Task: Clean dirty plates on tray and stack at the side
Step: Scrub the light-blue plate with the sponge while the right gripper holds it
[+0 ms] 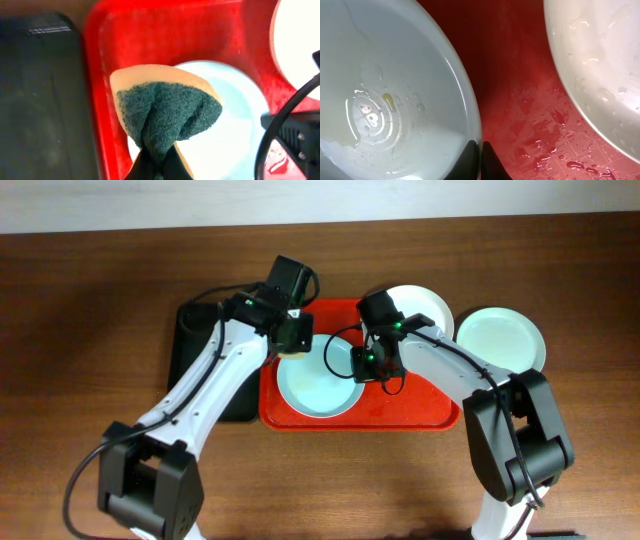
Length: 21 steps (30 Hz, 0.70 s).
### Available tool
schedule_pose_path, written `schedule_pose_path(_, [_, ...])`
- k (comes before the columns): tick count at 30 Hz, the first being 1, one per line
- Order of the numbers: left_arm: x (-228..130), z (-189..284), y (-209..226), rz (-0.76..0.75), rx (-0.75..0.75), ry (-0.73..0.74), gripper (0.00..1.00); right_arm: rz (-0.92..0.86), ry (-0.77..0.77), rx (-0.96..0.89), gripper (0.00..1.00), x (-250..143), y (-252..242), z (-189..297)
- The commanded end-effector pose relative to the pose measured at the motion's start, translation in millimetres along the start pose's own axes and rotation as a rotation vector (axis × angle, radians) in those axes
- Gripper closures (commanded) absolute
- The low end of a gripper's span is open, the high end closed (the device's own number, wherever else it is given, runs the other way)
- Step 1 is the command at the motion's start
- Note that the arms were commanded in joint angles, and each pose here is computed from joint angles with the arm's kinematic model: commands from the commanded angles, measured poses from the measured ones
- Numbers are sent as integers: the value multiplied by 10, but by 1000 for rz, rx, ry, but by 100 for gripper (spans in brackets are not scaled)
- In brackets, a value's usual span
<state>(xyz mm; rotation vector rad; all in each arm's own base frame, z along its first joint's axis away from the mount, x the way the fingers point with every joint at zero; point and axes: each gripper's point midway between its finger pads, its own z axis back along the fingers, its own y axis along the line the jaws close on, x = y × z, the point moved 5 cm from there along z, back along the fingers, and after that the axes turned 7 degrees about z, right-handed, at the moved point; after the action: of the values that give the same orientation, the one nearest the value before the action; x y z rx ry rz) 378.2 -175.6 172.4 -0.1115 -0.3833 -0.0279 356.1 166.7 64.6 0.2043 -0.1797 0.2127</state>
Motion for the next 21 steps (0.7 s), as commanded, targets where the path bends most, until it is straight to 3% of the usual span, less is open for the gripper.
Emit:
schedule_pose_path(1, [-154, -250, -56, 16, -53, 116, 100, -2, -33, -11, 95, 58, -5, 98])
schedule_pose_path(12, [-467, -561, -135, 23, -108, 301, 100, -1, -32, -11, 95, 56, -3, 96])
schedule_pose_path(21, [-661, -772, -141, 80, -104, 318, 100, -1, -32, -11, 95, 56, -3, 96])
